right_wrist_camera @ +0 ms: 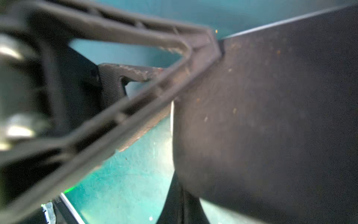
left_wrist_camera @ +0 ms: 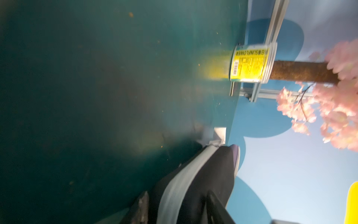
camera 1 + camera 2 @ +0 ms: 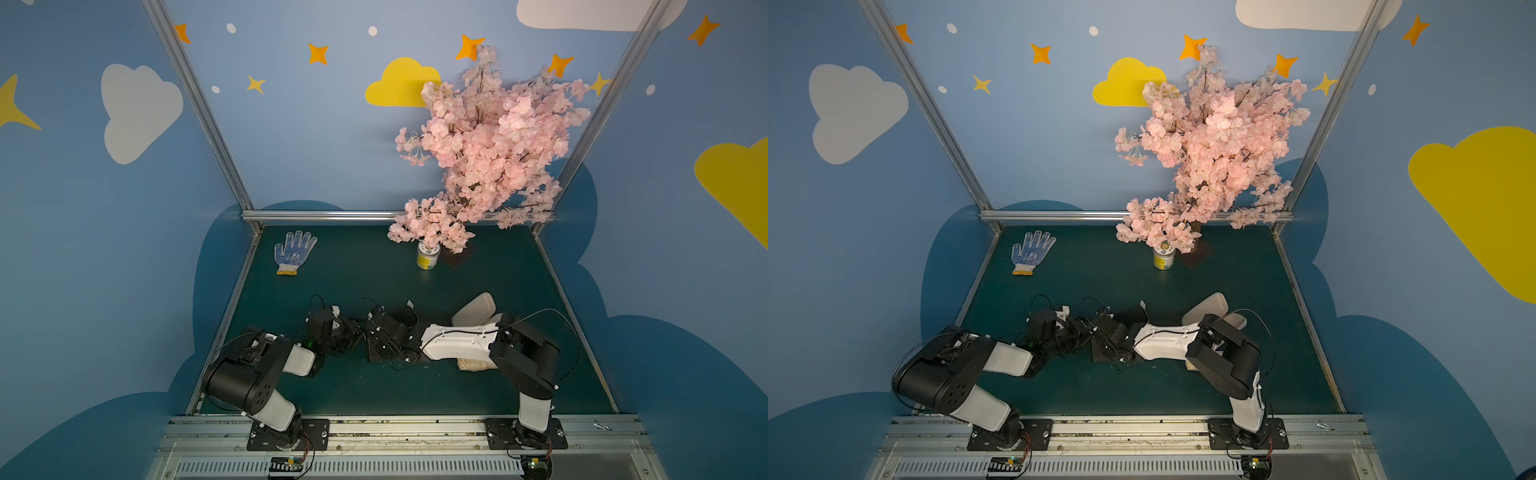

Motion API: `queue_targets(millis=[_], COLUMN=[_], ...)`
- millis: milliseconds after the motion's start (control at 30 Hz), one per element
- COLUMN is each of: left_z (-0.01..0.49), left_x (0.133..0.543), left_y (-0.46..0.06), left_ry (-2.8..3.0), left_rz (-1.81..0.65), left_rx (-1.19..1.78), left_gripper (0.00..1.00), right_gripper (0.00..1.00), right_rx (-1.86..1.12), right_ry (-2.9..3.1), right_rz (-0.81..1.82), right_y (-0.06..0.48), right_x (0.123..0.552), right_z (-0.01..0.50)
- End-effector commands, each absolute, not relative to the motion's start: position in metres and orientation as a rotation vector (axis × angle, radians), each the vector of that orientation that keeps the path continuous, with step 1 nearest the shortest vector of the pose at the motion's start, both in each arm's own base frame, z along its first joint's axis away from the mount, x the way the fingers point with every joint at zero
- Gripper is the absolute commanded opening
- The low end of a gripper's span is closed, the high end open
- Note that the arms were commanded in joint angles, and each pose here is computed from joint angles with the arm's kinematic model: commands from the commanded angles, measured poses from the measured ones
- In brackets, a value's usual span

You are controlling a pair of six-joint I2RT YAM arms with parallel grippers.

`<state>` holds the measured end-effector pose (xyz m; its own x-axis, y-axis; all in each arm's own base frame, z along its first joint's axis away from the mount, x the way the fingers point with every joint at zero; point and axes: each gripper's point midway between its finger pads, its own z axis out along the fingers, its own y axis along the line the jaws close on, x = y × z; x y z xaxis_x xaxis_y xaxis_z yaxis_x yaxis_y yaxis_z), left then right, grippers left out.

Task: Put umbrellas into zippered umbrella sleeves
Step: Zip the zipper on the umbrella sleeve.

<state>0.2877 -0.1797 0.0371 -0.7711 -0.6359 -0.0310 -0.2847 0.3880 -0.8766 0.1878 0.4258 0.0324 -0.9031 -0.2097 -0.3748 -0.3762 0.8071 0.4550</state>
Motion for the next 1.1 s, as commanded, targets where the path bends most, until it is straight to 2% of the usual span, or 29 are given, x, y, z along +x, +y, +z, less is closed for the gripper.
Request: queue_targets(millis=[0, 133, 367, 633, 867, 1067], left_z=[0.023, 0.021, 0.032, 0.034, 0.034, 0.023], left_x=[0.266, 0.259, 0.270, 0.276, 0.282, 0.261], left_y=[-0.172, -0.165, -0.171, -0.197, -0.207, -0.216], left_ry=[2.376, 2.404, 2.348, 2.209, 2.224, 2.371], left_rz=[-1.261, -1.193, -1.240, -1.398, -1.469, -1.454], left_rx=[-0.788, -0.770, -0.751, -0.888, -0.839, -0.809], left_gripper=[0.63, 0.66, 0.67, 0.68, 0.68, 0.69], right_gripper=[0.00, 0.00, 0.00, 0.00, 0.00, 0.00], right_rx=[-0.416, -0.413, -0.404, -0.360, -0.282, -0.203], right_ry=[2.668, 2.632, 2.596, 2.631, 2.614, 2.540], right_rz=[0.851, 0.939, 1.103, 1.136, 1.183, 1.243], right_y=[0.426, 0.430, 0.431, 0.430, 0.432, 0.438], right_x=[0.190, 0.193, 0.190, 0.190, 0.199, 0.219], right_z=[0.047, 0.070, 0.100, 0.089, 0.080, 0.081])
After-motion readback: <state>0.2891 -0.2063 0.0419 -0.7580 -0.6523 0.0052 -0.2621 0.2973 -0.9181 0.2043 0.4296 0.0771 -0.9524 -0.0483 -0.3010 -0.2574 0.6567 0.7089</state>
